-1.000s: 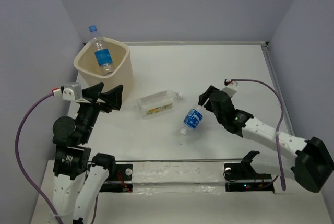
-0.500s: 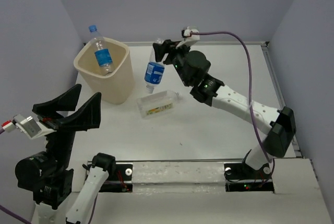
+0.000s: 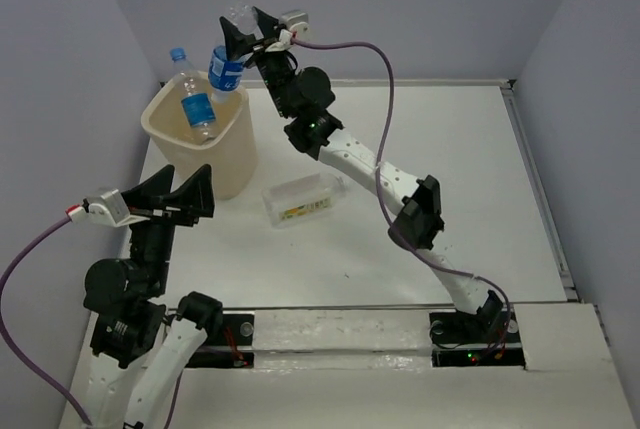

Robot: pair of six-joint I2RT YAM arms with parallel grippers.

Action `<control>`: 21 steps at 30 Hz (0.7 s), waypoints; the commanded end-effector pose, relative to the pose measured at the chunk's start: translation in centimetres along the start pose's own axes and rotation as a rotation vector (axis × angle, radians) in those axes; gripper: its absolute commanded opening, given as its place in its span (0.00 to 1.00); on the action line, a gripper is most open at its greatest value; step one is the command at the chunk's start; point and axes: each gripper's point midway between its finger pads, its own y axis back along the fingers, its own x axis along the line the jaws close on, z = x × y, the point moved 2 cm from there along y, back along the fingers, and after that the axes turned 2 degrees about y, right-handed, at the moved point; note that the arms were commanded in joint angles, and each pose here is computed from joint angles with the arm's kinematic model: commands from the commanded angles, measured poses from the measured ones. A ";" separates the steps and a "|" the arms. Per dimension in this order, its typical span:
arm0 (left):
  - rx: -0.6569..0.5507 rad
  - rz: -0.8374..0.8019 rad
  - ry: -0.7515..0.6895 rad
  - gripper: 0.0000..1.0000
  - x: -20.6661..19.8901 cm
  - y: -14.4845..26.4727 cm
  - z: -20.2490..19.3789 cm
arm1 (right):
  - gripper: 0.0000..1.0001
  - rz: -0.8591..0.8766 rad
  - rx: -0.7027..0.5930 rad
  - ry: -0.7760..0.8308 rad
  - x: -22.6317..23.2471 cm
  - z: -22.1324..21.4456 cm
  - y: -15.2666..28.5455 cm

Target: Put the plastic bottles in the bin

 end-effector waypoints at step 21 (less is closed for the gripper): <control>-0.140 0.083 0.001 0.99 1.7 0.9 1.9 | 0.95 0.297 0.216 0.038 5.5 -13.9 5.0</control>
